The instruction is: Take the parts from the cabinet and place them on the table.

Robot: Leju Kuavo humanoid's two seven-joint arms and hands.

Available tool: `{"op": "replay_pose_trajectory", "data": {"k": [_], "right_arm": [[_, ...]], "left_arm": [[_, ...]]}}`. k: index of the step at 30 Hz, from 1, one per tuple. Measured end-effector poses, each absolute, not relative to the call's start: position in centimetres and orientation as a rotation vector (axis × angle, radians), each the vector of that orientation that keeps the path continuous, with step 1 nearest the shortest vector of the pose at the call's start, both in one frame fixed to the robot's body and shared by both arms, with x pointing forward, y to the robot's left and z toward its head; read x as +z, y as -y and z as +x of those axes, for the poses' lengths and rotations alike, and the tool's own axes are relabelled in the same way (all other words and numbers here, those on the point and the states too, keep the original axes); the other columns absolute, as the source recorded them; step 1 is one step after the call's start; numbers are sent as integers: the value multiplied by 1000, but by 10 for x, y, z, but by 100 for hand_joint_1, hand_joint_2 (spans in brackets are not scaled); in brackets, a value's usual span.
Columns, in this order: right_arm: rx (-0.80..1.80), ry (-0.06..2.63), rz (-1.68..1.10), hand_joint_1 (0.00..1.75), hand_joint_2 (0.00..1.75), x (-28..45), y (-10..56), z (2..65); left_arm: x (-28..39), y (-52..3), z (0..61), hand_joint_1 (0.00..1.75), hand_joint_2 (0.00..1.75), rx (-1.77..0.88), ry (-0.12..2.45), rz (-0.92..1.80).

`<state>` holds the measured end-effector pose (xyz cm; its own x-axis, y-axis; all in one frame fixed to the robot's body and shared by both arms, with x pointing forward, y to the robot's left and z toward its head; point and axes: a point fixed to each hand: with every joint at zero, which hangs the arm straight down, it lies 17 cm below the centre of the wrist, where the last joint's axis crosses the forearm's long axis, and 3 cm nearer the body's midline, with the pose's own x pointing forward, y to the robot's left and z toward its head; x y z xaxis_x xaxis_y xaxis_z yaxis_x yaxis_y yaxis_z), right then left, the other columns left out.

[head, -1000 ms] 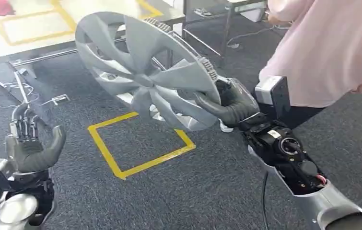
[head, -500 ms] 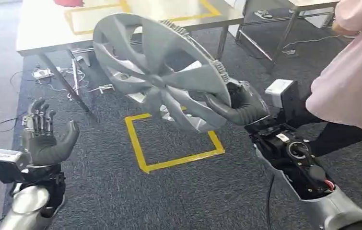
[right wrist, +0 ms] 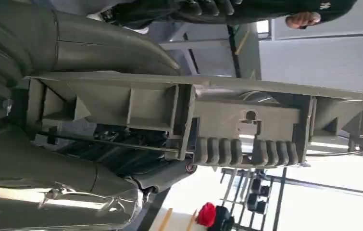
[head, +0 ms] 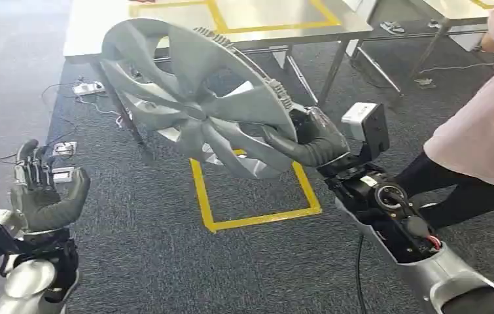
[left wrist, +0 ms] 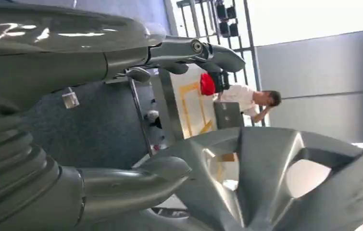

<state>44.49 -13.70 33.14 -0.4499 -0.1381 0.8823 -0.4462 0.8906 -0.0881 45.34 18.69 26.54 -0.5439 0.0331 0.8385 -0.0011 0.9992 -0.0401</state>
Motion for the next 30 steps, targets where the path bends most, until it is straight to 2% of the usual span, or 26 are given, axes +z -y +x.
{"op": "replay_pose_trajectory", "data": {"k": [30], "right_arm": [[378,2016,421,175,175,328,134,446]], "left_arm": [[265,-184,455,0,175,21,2126,-25]]}}
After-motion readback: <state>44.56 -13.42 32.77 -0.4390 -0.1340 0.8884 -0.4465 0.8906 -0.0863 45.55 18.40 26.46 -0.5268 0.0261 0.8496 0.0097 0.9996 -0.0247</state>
